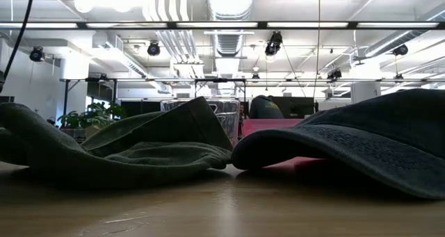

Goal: Pick & Place hat
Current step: Put the right black cap into the transparent bin

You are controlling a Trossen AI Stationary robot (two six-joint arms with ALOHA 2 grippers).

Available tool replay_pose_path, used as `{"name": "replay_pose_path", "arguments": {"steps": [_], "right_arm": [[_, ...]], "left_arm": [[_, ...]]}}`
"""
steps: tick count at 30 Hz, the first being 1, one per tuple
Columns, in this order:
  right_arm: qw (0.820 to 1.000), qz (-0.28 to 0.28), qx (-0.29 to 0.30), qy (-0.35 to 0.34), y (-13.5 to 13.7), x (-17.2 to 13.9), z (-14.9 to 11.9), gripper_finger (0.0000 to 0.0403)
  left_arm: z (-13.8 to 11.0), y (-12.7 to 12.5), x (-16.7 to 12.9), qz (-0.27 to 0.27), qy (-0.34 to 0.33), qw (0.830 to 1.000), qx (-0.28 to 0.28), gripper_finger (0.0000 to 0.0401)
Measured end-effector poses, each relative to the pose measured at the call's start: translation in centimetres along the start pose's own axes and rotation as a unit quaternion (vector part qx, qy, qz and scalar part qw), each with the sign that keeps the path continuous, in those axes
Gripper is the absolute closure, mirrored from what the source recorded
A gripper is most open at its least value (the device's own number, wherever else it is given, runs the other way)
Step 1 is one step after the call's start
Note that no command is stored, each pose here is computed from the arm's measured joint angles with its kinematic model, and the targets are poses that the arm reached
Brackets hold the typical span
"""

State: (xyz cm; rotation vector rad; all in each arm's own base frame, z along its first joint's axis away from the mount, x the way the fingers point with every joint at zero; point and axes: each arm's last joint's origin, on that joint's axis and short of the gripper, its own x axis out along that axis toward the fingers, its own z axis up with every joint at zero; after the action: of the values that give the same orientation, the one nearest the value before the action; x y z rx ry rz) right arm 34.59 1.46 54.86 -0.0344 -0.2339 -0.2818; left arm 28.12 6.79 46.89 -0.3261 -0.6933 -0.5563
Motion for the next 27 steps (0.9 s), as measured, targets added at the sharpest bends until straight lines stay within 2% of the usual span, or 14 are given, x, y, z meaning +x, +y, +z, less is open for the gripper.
{"name": "replay_pose_path", "arguments": {"steps": [5, 9, 12, 15, 20, 27], "right_arm": [[0.997, -0.068, 0.022, 0.020, -2.0, -2.0, 1.6, 0.0390], [0.992, -0.100, 0.058, 0.059, -4.2, -4.0, 2.4, 0.0391], [0.979, -0.128, 0.103, 0.120, -6.1, -5.4, 1.9, 0.0391], [0.956, -0.136, 0.168, 0.198, -8.3, -6.4, 0.7, 0.0391], [0.908, -0.087, 0.271, 0.308, -10.7, -5.9, -2.7, 0.0391], [0.865, 0.007, 0.365, 0.343, -12.8, -2.1, -9.8, 0.0390]], "left_arm": [[-2.0, 2.1, -2.6, 0.065, 0.055, 0.996, -0.018, 0.0255], [-3.8, 3.1, -5.5, 0.120, 0.084, 0.988, -0.041, 0.0248], [-6.1, 3.3, -7.8, 0.151, 0.110, 0.978, -0.089, 0.0248], [-7.8, 2.7, -9.8, 0.171, 0.127, 0.967, -0.136, 0.0247], [-9.8, 1.3, -12.7, 0.198, 0.148, 0.953, -0.175, 0.0247], [-9.8, -1.7, -16.0, 0.229, 0.127, 0.950, -0.169, 0.0247]]}}
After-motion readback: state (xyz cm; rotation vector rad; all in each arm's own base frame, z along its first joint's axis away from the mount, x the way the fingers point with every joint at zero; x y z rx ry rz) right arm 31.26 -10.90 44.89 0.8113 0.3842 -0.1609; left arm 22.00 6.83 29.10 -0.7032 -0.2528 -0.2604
